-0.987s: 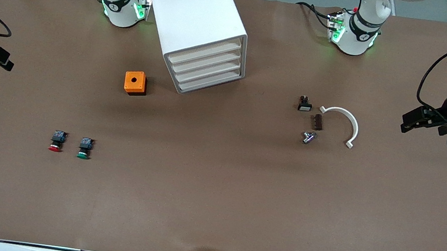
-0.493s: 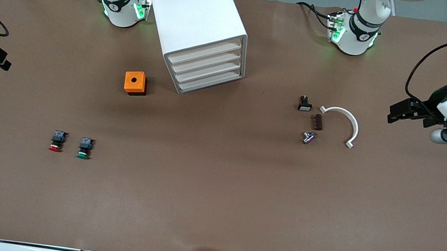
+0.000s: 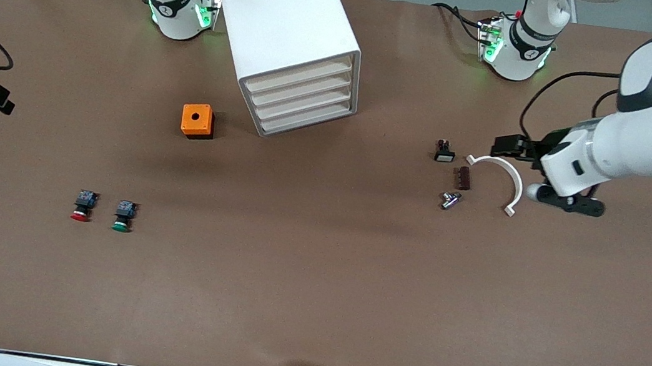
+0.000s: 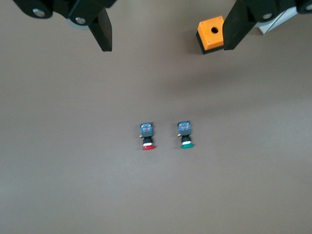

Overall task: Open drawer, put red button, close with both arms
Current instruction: 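Reach the left gripper toward the cabinet drawer while the right gripper reaches the buttons, then grasp the drawer front with the left gripper while the right gripper grasps the red button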

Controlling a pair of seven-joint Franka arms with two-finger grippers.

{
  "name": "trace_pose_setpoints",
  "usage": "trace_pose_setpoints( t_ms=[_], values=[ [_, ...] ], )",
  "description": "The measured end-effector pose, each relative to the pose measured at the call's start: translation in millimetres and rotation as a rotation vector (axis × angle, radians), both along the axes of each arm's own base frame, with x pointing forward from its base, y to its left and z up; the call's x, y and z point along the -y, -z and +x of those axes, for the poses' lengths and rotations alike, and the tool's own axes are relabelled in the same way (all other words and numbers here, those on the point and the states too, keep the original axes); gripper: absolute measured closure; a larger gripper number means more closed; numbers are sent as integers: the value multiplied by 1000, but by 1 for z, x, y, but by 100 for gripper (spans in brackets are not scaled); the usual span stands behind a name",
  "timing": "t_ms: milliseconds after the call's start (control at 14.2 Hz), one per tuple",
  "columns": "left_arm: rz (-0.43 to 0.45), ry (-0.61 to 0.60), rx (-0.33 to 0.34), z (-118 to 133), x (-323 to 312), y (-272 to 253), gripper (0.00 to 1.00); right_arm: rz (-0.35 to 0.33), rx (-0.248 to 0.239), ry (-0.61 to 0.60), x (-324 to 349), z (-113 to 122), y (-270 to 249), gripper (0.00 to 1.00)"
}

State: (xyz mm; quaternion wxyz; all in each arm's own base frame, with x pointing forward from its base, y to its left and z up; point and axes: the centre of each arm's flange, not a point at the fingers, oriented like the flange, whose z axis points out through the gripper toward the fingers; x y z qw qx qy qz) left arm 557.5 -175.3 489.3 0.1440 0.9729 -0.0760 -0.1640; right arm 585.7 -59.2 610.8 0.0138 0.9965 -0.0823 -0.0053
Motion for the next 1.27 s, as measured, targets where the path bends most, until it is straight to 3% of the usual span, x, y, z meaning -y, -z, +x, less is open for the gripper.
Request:
trace_pose_setpoints(
  t_ms=[141, 282, 423, 564, 705, 987, 1269],
  values=[
    [-83, 84, -51, -1, 28, 28, 0, -1, -12, 18, 14, 6, 13, 0],
    [-185, 130, -90, -1, 52, 53, 0, 0, -72, 20, 16, 18, 49, 0],
    [-294, 169, -83, -4, 70, 74, 0, -2, -126, 16, 15, 34, 93, 0],
    [-403, 221, -86, -13, 89, 100, 0, -5, -150, 13, 15, 46, 131, 0],
    [-502, 249, -115, -19, 104, 131, 0, -8, -144, 11, 16, 50, 161, 0],
    [-783, 212, -165, -32, 119, 205, 0, -11, -98, -5, 24, 42, 224, 0],
    [-933, 160, -235, -58, 144, 259, 0, -16, -94, -28, 26, 39, 282, 0]
  ],
)
